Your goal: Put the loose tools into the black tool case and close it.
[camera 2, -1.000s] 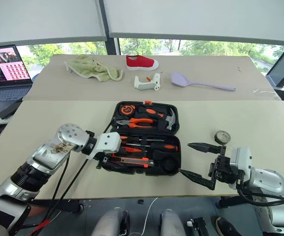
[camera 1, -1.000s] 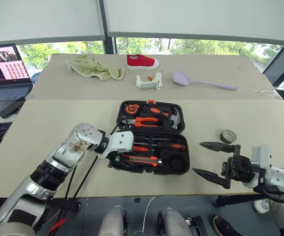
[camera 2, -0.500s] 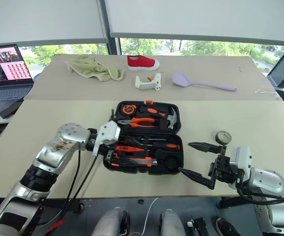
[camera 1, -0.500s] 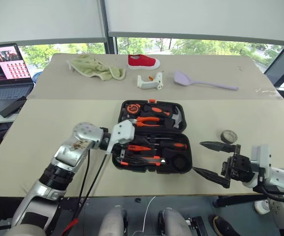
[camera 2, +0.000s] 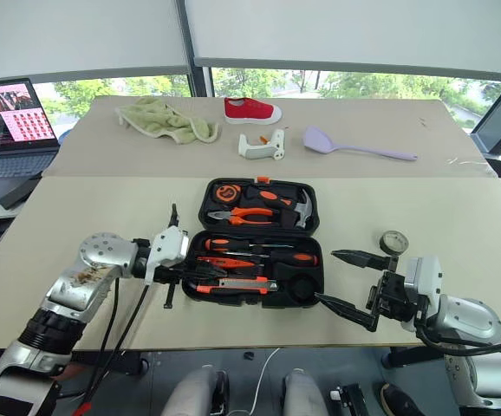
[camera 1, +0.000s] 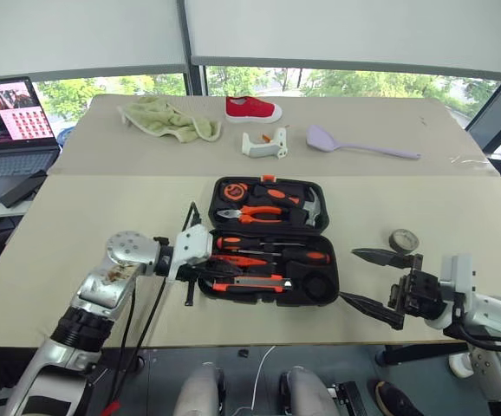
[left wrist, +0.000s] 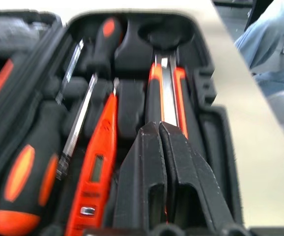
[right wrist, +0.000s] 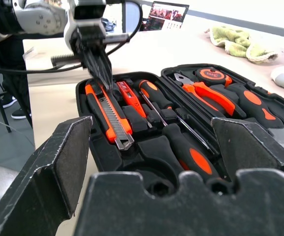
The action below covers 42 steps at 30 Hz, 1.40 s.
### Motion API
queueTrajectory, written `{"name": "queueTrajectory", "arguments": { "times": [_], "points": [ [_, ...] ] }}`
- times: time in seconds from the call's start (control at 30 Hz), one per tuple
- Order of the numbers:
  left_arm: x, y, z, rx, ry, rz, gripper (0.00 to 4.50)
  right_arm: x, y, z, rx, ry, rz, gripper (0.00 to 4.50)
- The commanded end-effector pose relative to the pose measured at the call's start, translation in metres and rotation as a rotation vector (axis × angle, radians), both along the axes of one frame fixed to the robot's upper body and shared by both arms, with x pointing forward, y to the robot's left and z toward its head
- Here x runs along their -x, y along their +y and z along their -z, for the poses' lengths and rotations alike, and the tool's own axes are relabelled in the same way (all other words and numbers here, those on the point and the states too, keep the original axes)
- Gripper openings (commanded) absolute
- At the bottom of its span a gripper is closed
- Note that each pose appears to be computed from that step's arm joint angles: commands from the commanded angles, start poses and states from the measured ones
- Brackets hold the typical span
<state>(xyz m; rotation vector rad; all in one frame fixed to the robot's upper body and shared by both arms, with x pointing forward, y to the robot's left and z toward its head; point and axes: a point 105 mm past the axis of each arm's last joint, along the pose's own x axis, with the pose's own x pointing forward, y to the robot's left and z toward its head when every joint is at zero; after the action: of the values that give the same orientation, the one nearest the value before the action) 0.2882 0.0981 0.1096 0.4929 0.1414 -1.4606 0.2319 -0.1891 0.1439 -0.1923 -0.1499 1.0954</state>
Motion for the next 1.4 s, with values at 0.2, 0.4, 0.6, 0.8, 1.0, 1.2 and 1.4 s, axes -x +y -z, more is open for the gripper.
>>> {"name": "queueTrajectory", "arguments": {
  "times": [0.2, 0.4, 0.6, 0.8, 1.0, 1.2, 1.4],
  "points": [
    [0.016, -0.010, 0.054, -0.139, 0.106, -0.014, 0.04, 0.004, -0.002, -0.005, -0.022, -0.027, 0.005, 4.50],
    [0.016, -0.018, 0.061, -0.130, 0.144, -0.045, 0.04, 0.003, -0.002, -0.003, -0.025, -0.026, 0.011, 4.50],
    [0.006, -0.022, 0.030, 0.042, 0.021, -0.045, 0.04, 0.002, -0.014, -0.002, -0.016, -0.043, 0.068, 4.50],
    [0.003, 0.005, -0.026, 0.361, 0.027, -0.128, 0.04, 0.010, -0.066, 0.011, 0.022, -0.018, 0.298, 4.50],
    [0.017, 0.061, -0.048, 0.487, 0.053, -0.252, 2.33, 0.036, -0.146, 0.048, 0.114, 0.094, 0.695, 4.50],
    [0.030, 0.094, -0.039, 0.494, 0.072, -0.292, 4.41, 0.024, -0.166, 0.049, 0.226, 0.140, 0.859, 4.50],
    [0.033, 0.069, -0.047, 0.483, -0.002, -0.180, 4.41, -0.027, -0.146, 0.014, 0.370, 0.185, 0.669, 4.50]
  ]
}}
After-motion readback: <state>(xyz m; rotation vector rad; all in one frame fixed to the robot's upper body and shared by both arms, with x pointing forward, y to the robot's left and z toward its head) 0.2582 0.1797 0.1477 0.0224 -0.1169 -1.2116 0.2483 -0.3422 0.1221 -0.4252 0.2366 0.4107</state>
